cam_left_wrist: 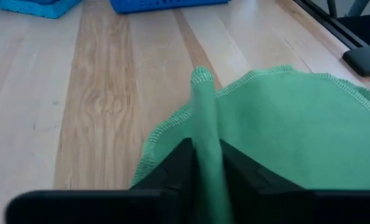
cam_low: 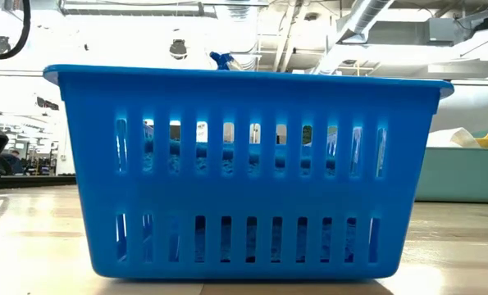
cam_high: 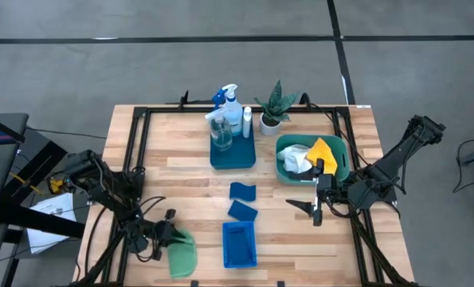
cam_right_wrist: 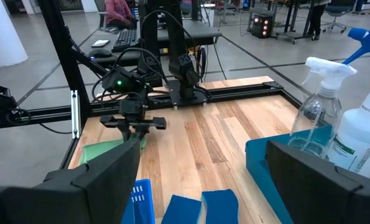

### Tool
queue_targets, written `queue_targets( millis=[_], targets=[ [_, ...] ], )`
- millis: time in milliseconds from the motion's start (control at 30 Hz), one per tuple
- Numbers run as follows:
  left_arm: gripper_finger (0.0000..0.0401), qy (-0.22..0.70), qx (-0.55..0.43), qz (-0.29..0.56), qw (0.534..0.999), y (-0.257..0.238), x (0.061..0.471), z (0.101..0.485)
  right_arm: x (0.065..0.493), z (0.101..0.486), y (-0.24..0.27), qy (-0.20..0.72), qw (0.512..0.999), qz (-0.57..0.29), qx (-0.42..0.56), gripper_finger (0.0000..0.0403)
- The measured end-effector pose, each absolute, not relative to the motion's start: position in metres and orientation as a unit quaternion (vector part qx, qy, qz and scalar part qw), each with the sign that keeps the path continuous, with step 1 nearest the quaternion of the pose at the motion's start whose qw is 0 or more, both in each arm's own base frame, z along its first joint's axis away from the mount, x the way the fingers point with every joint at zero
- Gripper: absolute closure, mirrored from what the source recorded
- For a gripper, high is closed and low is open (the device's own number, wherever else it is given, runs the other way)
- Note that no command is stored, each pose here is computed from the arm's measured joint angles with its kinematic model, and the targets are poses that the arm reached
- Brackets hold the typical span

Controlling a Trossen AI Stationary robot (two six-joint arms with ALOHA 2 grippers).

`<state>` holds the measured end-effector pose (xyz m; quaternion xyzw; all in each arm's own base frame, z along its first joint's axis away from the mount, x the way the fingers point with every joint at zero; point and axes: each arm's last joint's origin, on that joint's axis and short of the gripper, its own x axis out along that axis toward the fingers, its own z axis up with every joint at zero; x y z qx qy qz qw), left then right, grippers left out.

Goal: Pick & Place Kitchen Items
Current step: Put the green microfiber towel into the green bin

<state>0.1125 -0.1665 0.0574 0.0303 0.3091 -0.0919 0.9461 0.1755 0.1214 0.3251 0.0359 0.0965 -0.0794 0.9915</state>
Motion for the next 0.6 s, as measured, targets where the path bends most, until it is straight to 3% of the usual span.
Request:
queue_targets(
  millis=[200,600],
  targets=[
    [0.0394,0.309,0.022,-0.1,0.946,-0.168,0.113,0.058,0.176,0.325,0.121,0.096,0.992,-0.079,0.036,0.0067],
    [0.0399,0.305,0.025,-0.104,0.946,-0.161,0.109,0.079,0.175,0.325,0.122,0.096,0.992,-0.079,0.036,0.0067]
  ],
)
